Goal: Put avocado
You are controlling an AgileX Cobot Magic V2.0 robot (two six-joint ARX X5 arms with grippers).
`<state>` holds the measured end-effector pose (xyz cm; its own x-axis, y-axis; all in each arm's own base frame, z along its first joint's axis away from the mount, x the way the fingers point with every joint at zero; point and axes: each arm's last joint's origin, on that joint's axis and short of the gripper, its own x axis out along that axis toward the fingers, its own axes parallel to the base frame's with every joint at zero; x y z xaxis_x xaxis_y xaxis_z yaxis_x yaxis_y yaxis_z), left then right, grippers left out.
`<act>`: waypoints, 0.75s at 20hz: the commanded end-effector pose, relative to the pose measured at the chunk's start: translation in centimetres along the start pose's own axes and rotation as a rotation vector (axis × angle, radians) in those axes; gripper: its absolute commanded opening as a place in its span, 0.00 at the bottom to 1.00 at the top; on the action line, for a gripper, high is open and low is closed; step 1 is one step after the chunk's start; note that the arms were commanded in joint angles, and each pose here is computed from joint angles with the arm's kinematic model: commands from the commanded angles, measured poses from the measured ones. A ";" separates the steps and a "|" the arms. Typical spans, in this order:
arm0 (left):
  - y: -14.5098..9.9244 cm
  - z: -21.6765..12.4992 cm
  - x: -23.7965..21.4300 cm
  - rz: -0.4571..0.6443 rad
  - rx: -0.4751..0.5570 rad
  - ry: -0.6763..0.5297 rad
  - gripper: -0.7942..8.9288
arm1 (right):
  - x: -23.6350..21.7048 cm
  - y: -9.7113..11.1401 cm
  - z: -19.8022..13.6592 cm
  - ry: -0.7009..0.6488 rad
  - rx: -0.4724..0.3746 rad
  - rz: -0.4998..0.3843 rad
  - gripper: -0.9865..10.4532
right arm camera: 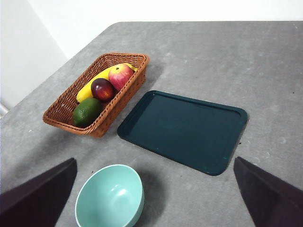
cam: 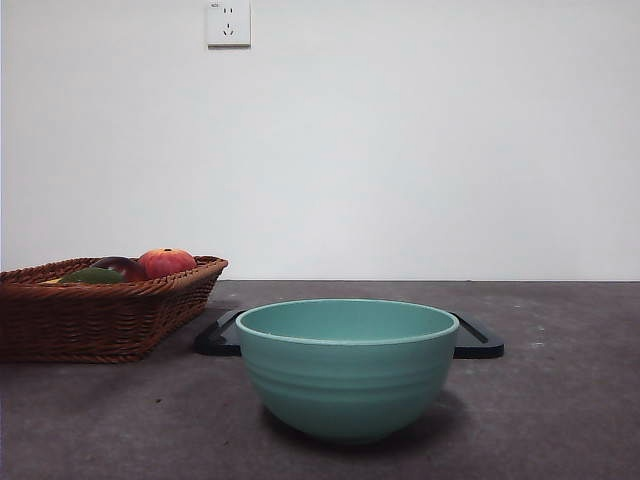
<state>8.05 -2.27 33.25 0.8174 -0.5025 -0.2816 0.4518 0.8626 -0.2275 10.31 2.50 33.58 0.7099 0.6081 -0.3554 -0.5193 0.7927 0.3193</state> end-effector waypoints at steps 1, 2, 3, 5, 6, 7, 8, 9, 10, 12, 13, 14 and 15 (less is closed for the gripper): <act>0.5 0.5 1.5 0.012 -0.031 0.076 0.75 | -0.3 0.3 0.5 -0.023 -0.024 0.006 0.67; 0.9 0.5 2.3 0.018 -0.045 0.124 0.75 | -0.3 0.3 0.6 -0.024 -0.025 0.006 0.67; 1.3 0.6 3.4 0.031 -0.072 0.186 0.75 | -0.3 0.3 0.6 -0.026 -0.027 0.007 0.67; 2.4 0.9 5.7 0.101 -0.146 0.307 0.75 | -0.3 0.3 0.6 -0.028 -0.028 0.008 0.67; 2.9 1.1 6.8 0.116 -0.166 0.359 0.75 | -0.3 0.3 0.6 -0.028 -0.028 0.009 0.67; 3.4 1.4 8.1 0.136 -0.183 0.417 0.75 | -0.2 0.3 0.6 -0.026 -0.030 0.013 0.67; 3.9 1.7 9.4 0.139 -0.175 0.465 0.75 | -0.2 0.4 0.6 -0.025 -0.032 0.017 0.67; 4.4 2.1 10.6 0.164 -0.170 0.507 0.75 | -0.2 0.4 0.6 -0.024 -0.033 0.020 0.67; 4.9 2.4 11.7 0.190 -0.158 0.548 0.75 | -0.2 0.4 0.6 -0.023 -0.034 0.023 0.67; 5.9 3.0 14.1 0.227 -0.150 0.617 0.75 | -0.2 0.5 0.6 -0.022 -0.035 0.024 0.67; 6.5 3.2 15.3 0.243 -0.153 0.650 0.75 | -0.2 0.5 0.6 -0.022 -0.034 0.024 0.67; 7.0 3.3 16.5 0.247 -0.159 0.675 0.75 | -0.2 0.5 0.6 -0.022 -0.034 0.025 0.67; 7.4 3.4 17.7 0.248 -0.165 0.694 0.75 | -0.2 0.5 0.6 -0.022 -0.035 0.025 0.67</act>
<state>26.54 -4.40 29.60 0.4456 -0.2681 -0.8541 0.1612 0.9625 -0.2180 10.29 2.71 33.64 0.7006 0.6221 -0.3495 -0.5370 0.7822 0.3159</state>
